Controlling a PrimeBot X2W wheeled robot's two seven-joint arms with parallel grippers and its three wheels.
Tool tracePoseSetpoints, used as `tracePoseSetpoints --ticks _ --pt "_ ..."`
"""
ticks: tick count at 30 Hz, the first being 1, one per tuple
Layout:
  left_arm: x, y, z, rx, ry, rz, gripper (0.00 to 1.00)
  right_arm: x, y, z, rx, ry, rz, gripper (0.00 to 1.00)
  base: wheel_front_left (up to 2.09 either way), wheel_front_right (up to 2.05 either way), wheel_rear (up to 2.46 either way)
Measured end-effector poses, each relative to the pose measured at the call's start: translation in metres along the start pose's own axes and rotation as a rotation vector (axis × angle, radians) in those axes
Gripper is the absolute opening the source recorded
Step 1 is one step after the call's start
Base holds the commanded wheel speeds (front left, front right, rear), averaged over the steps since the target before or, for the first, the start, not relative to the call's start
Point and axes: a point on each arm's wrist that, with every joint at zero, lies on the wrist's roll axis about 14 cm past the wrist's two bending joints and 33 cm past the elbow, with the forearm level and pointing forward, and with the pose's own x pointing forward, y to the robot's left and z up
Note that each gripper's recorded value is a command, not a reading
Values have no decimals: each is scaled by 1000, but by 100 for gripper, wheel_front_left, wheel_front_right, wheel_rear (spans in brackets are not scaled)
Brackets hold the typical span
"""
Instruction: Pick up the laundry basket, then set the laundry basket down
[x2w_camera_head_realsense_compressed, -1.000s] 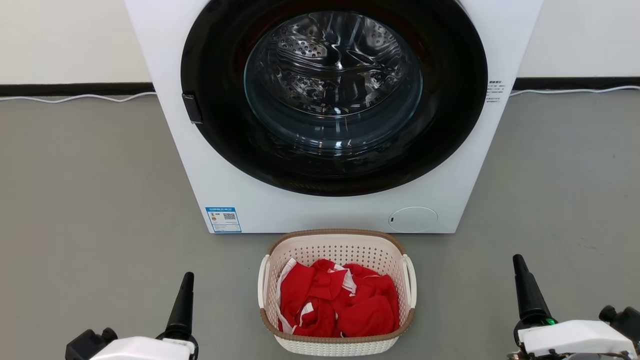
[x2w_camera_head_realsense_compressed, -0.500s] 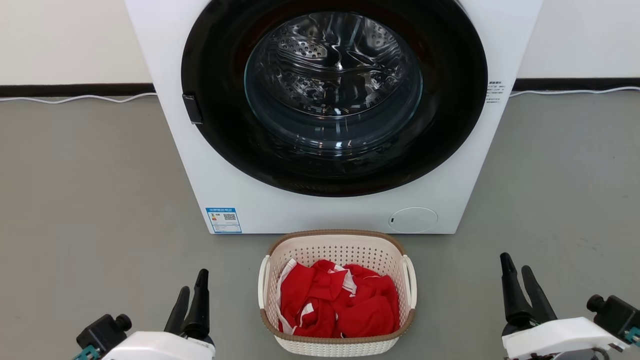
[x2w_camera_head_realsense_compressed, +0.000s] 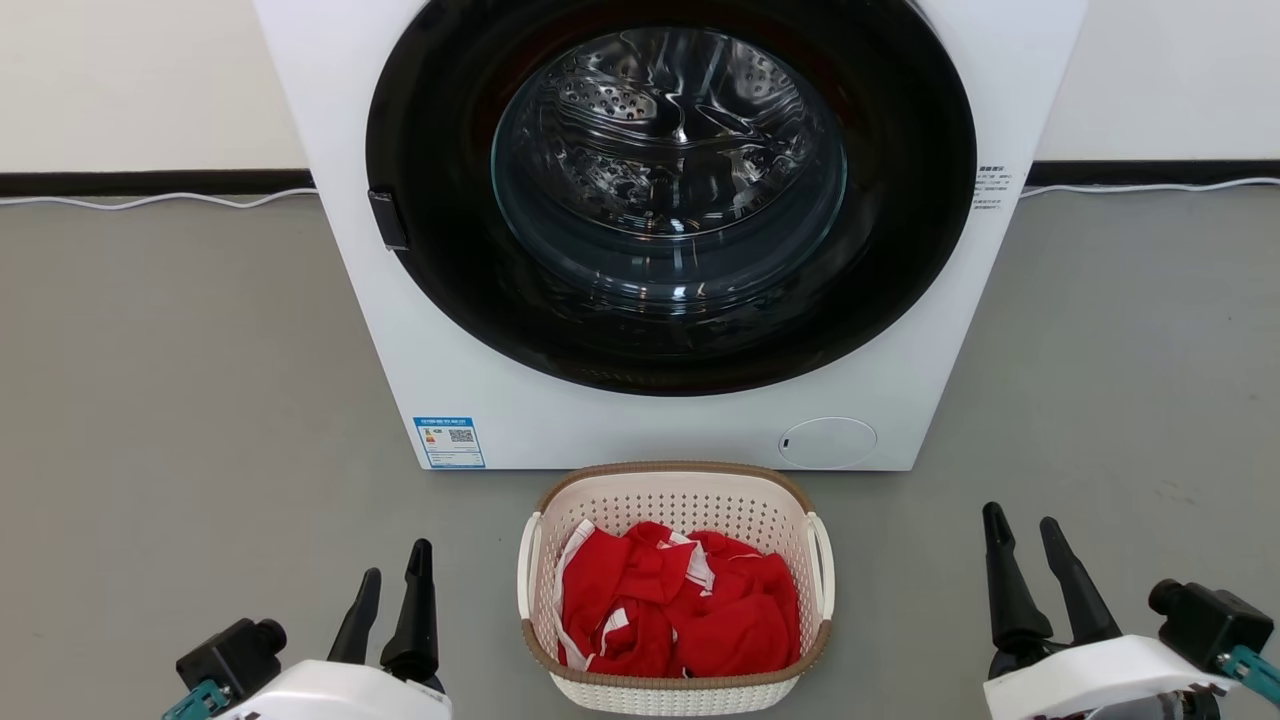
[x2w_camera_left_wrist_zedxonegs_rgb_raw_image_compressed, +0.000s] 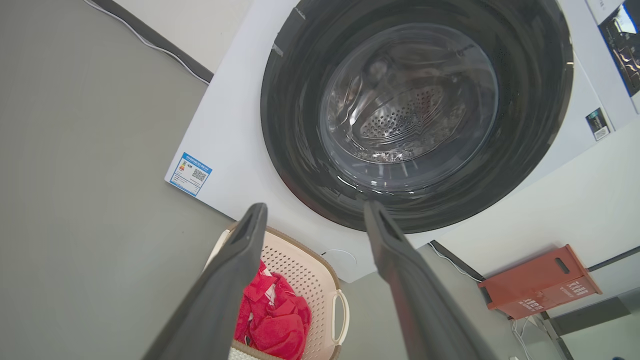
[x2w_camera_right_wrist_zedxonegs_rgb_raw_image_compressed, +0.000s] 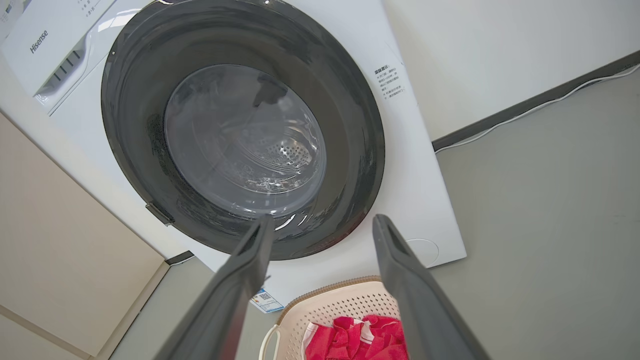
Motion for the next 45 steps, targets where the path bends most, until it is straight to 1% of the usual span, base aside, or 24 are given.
tracePoseSetpoints --ticks 15,30,45 --pt "-1 -6 4 178 -38 -19 100 0 7 -1 -197 -10 37 100 0 0 0" --pt "-1 -19 13 359 -101 -55 100 -3 7 -4 -350 -19 55 100 0 0 0" --pt "-2 -30 16 502 -150 -90 100 -5 9 -9 -513 -16 89 100 0 0 0"
